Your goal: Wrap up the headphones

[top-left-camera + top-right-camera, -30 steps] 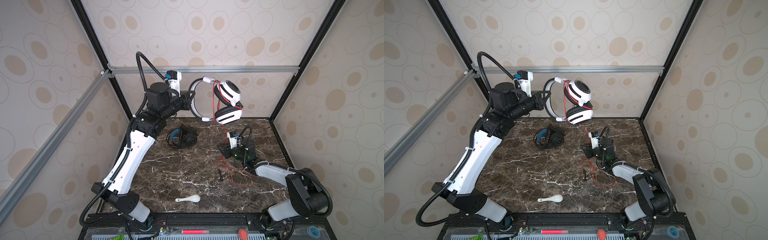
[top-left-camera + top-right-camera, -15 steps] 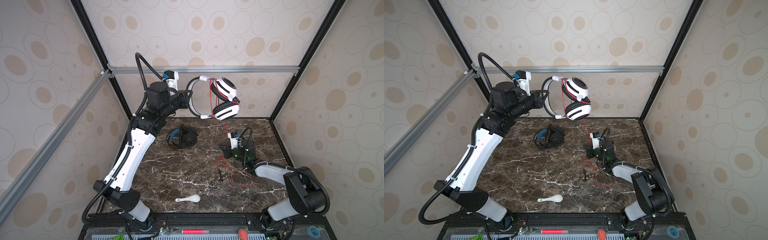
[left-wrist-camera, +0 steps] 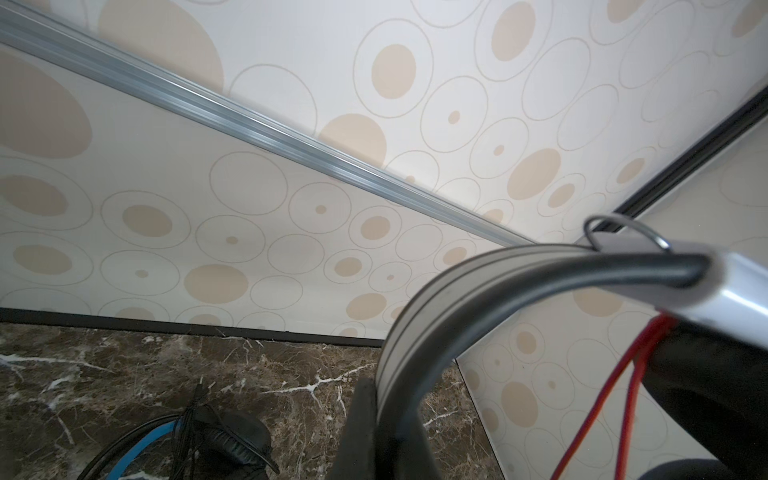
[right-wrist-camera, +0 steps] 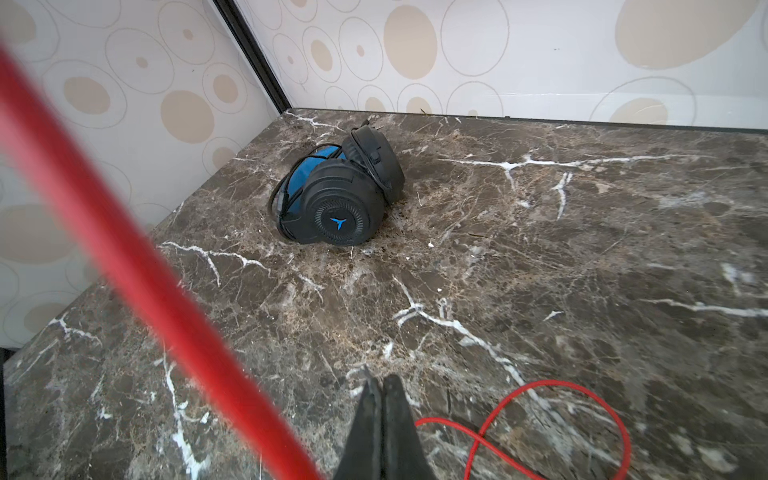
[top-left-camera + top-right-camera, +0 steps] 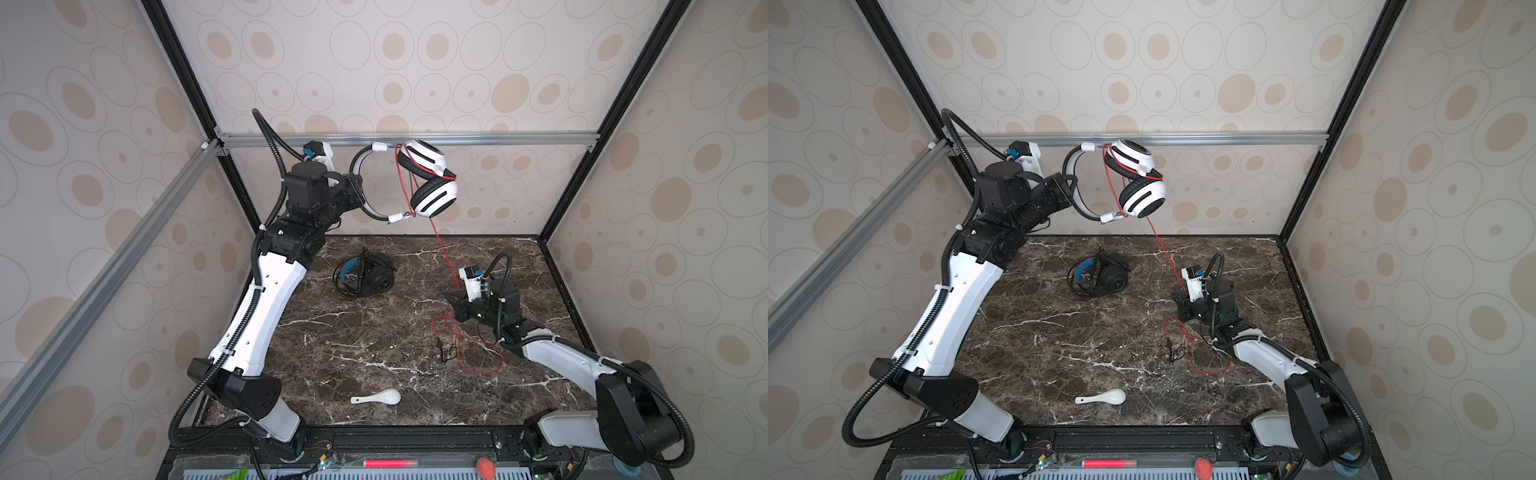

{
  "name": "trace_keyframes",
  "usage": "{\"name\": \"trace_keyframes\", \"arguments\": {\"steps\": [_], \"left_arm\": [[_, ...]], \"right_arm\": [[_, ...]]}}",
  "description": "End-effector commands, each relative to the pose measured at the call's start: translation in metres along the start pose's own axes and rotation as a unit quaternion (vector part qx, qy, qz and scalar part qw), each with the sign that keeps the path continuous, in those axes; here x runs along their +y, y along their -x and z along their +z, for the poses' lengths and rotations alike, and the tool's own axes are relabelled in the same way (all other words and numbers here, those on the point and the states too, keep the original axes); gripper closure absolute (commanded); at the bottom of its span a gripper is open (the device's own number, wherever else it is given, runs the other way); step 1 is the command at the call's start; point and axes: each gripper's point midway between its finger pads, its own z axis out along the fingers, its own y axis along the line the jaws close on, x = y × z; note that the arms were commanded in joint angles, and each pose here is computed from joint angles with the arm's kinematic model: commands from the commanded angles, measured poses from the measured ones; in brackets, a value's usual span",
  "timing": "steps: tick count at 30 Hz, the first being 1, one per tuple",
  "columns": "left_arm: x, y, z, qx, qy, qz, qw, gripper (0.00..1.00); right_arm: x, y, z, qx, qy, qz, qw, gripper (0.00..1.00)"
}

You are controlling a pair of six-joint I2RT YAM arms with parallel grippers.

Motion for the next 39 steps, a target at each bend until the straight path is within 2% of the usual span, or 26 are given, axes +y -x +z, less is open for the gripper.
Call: {"name": "trace_keyframes", "arguments": {"steps": [1,6,17,20,24,28,36,39], "left_arm": [[-0.003,0.039,-0.002,-0.071,-0.006,-0.065,0.995,1.0],[0.011,0.032,0.011,-0.068,0.022,-0.071,0.995,1.0],[0.058,0.014,0.016,-0.074,0.126,-0.036,0.989,1.0],[0.065,0.009,0.016,-0.073,0.138,-0.034,0.987,1.0],[0.075,0.004,0.019,-0.072,0.155,-0.027,0.985,1.0],[0.085,-0.001,0.021,-0.07,0.18,-0.005,0.981,1.0],[0.108,-0.021,0.022,-0.05,0.22,0.028,0.974,1.0],[0.113,-0.031,0.025,-0.035,0.228,0.035,0.972,1.0]], "right_arm": [[-0.003,-0.026,-0.008,0.061,-0.025,-0.02,0.998,1.0],[0.003,-0.026,-0.019,0.073,-0.039,-0.047,0.995,1.0],[0.042,-0.018,-0.049,0.101,-0.051,-0.115,0.987,1.0],[0.047,-0.022,-0.054,0.127,-0.06,-0.123,0.982,1.0],[0.062,-0.016,-0.06,0.13,-0.06,-0.146,0.979,1.0],[0.077,-0.012,-0.061,0.149,-0.069,-0.187,0.968,1.0],[0.113,0.03,-0.068,0.133,-0.061,-0.253,0.956,1.0],[0.128,0.041,-0.07,0.143,-0.057,-0.291,0.944,1.0]]}}
